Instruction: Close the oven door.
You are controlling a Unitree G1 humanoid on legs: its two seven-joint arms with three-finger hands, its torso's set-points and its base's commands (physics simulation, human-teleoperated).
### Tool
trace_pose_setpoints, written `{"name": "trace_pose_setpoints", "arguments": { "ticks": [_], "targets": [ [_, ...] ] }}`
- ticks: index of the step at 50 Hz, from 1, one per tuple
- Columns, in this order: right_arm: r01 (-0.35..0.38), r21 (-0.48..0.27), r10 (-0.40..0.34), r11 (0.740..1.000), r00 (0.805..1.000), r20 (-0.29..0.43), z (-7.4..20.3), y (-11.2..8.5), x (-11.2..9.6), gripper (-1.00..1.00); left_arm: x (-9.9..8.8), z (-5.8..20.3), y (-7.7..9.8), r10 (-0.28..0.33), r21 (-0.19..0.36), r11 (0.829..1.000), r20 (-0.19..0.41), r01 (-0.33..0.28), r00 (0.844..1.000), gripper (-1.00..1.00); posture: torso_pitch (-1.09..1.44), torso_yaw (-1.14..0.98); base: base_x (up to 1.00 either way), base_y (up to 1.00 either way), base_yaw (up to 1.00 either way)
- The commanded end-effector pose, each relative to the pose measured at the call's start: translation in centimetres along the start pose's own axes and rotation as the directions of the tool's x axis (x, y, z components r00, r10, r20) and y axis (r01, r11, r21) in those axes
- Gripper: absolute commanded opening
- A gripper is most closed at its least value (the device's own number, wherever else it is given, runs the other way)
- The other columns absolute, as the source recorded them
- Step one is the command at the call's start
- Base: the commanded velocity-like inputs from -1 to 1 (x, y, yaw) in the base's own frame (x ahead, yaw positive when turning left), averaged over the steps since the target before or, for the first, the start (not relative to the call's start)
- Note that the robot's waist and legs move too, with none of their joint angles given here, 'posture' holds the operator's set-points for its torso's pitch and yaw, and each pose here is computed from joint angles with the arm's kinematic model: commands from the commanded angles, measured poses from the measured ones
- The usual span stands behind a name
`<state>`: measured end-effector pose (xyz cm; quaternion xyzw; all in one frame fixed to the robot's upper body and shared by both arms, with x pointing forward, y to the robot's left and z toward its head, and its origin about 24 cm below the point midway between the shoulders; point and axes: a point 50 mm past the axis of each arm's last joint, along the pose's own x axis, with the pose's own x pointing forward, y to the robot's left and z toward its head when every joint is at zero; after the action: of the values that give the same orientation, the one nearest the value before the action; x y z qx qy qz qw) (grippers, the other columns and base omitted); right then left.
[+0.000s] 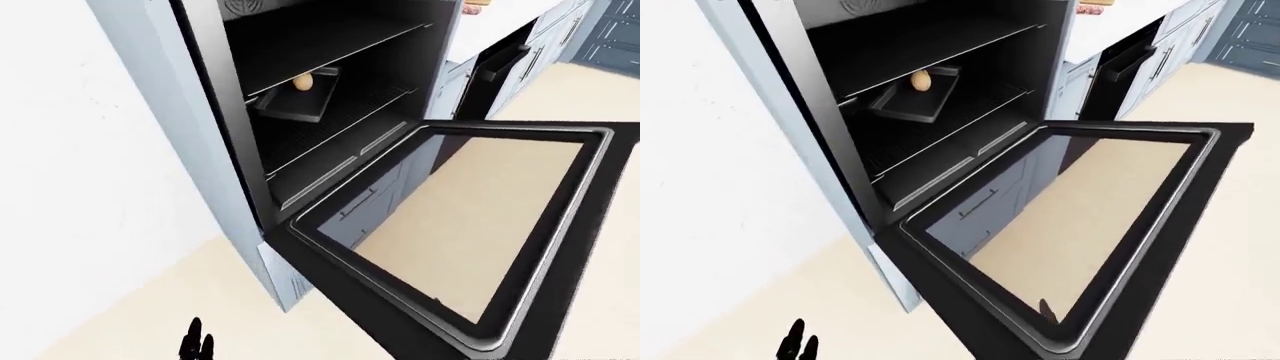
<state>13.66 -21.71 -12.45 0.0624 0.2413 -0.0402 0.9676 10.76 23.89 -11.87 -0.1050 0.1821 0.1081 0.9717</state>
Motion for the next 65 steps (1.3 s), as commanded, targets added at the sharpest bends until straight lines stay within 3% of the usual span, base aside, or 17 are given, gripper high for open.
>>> {"name": "trace_pose_setpoints", "arguments": {
  "ticks": [1,14,24,26,28,30,31,32,35,37,38,39,42,47,53,59,65],
  "targets": [
    [0.000,-0.023,0.001,1.000,0.999,0.047,0.8,-0.4,0.2,1.00,0.4,0.7,-0.1,-0.006,0.015,1.000,0.046,0.006,0.999,1.00,0.00,0.00,0.00,0.34,0.00],
    [0.000,-0.015,0.001,1.000,0.998,0.056,0.9,-0.4,0.2,1.00,0.4,0.7,-0.1,-0.007,0.016,1.000,0.045,0.006,0.999,1.00,0.00,0.00,0.00,0.09,0.00],
    [0.119,0.013,-0.119,0.993,0.992,0.028,1.3,-1.0,1.0,1.00,0.4,0.7,0.0,-0.002,0.019,1.000,0.048,0.001,0.999,1.00,0.00,0.00,0.00,0.00,0.00],
    [0.102,0.003,-0.102,0.995,0.993,0.052,1.5,-0.9,1.0,1.00,0.3,0.7,0.0,0.001,0.021,1.000,0.046,-0.002,0.999,1.00,0.00,0.00,0.00,0.00,0.00],
    [0.112,0.059,-0.116,0.992,0.990,0.073,1.8,-1.1,1.2,1.00,0.4,0.7,0.0,0.001,0.017,1.000,0.051,-0.002,0.999,1.00,0.00,0.00,0.00,0.00,0.00],
    [0.044,0.209,-0.085,0.977,0.978,0.188,3.0,-1.3,1.5,1.00,0.5,0.8,0.1,0.009,0.011,1.000,0.048,-0.009,0.999,1.00,0.00,0.00,0.00,0.00,0.00],
    [0.075,0.252,-0.122,0.965,0.977,0.175,3.0,-1.6,1.6,1.00,0.5,0.8,0.1,0.011,0.012,1.000,0.047,-0.011,0.999,1.00,0.00,0.00,0.00,0.00,0.00],
    [0.041,0.294,-0.099,0.955,0.978,0.182,3.1,-1.6,1.7,1.00,0.5,0.8,0.1,0.012,0.008,1.000,0.045,-0.012,0.999,1.00,0.00,0.00,0.00,0.00,0.00],
    [-0.007,0.353,-0.086,0.935,0.966,0.245,3.7,-1.9,1.9,1.00,0.6,0.8,0.2,0.023,0.021,0.999,0.044,-0.024,0.999,1.00,0.00,0.00,0.00,0.00,0.00],
    [-0.035,0.390,-0.081,0.920,0.958,0.276,4.0,-2.1,1.9,1.00,0.6,1.0,0.5,0.062,0.031,0.997,0.054,-0.063,0.997,1.00,0.00,0.00,0.00,0.00,0.00],
    [-0.038,0.374,-0.077,0.927,0.955,0.287,4.1,-2.1,1.9,1.00,0.6,1.0,0.5,0.058,0.031,0.998,0.051,-0.059,0.997,1.00,0.00,0.00,0.00,0.00,0.00],
    [-0.058,0.400,-0.067,0.915,0.955,0.290,4.1,-2.2,1.9,1.00,0.6,1.1,0.4,0.057,0.029,0.998,0.065,-0.059,0.996,1.00,0.00,0.00,0.00,0.00,0.00],
    [-0.086,0.402,-0.049,0.912,0.948,0.315,4.4,-2.5,1.9,1.00,0.5,1.5,0.1,0.043,0.047,0.998,0.123,-0.049,0.991,1.00,0.00,0.00,0.00,0.00,0.00],
    [-0.105,0.420,-0.054,0.901,0.935,0.351,4.9,-3.6,1.7,1.00,0.6,1.3,0.0,0.019,0.053,0.998,0.089,-0.024,0.996,1.00,0.00,0.00,0.00,0.00,0.00],
    [-0.116,0.443,-0.068,0.889,0.923,0.378,5.4,-5.0,1.3,1.00,0.7,0.9,-0.2,-0.014,0.007,1.000,0.055,0.014,0.998,1.00,0.00,0.00,0.00,0.00,0.00],
    [-0.121,0.508,-0.130,0.853,0.893,0.432,6.5,-7.0,1.0,1.00,0.7,0.7,-0.4,-0.038,-0.020,0.999,0.051,0.039,0.998,1.00,0.00,0.00,0.00,0.00,0.00],
    [-0.138,0.506,-0.106,0.851,0.899,0.425,6.4,-7.8,0.4,1.00,0.7,0.8,-0.2,-0.033,-0.023,0.999,0.049,0.034,0.998,1.00,0.00,0.00,0.00,0.00,0.00]
  ]
}}
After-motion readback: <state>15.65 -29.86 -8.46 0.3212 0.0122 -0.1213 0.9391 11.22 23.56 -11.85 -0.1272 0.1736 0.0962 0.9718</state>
